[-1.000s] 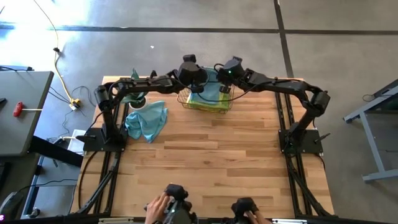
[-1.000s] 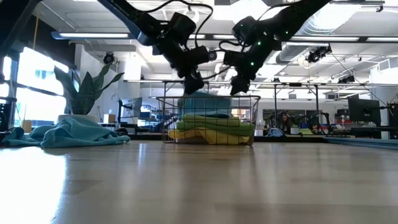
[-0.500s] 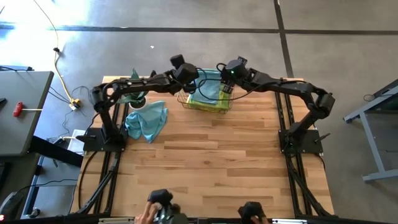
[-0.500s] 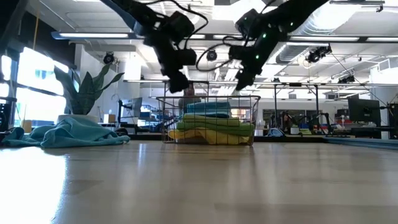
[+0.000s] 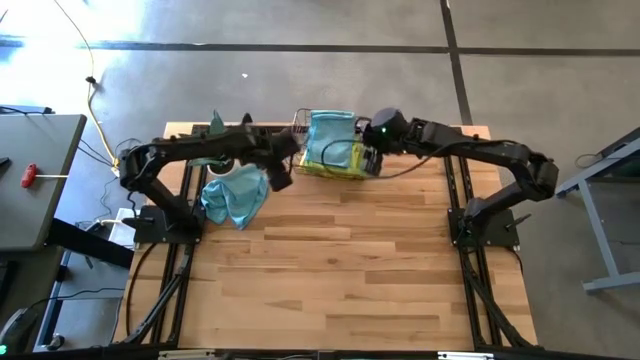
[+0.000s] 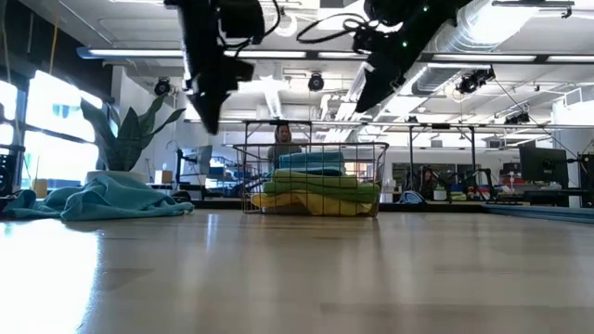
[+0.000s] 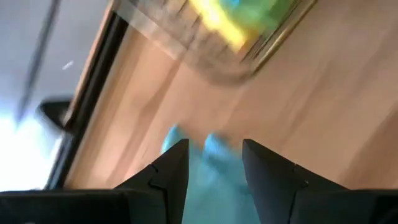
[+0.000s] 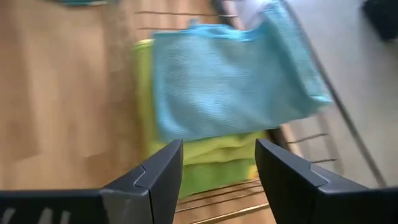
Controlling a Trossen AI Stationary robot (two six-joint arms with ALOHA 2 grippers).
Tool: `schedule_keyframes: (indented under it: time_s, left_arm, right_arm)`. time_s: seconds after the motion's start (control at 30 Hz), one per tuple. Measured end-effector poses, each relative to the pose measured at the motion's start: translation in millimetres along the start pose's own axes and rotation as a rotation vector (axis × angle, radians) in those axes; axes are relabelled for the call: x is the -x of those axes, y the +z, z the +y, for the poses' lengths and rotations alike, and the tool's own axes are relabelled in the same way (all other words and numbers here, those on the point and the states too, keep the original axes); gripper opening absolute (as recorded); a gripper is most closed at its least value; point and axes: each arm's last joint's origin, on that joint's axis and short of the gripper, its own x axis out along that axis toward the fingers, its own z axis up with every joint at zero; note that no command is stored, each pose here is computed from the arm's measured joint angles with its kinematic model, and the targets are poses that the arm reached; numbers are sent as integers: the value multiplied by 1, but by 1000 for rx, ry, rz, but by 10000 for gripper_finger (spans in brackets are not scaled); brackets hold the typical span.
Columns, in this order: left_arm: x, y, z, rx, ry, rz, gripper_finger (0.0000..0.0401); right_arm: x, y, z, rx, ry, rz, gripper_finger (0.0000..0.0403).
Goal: Fold microfiber towels
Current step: Fold the blue microfiber towel
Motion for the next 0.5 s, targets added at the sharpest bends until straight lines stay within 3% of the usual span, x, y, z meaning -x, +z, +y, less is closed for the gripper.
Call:
schedule_keyframes:
  time_s: [0.1, 0.27, 0.5]
  left_arm:
    - [-12, -17, -14, -19, 64, 77, 138]
    - [-45, -55, -30, -62, 35, 243, 128]
    - [-78, -100, -36, 60, 101, 398, 112]
  right_arm:
    - [3, -1, 18, 26, 57, 35, 193]
    - [8, -1, 47, 77, 125, 60, 193]
    - [17, 1, 77, 153, 190, 49, 193]
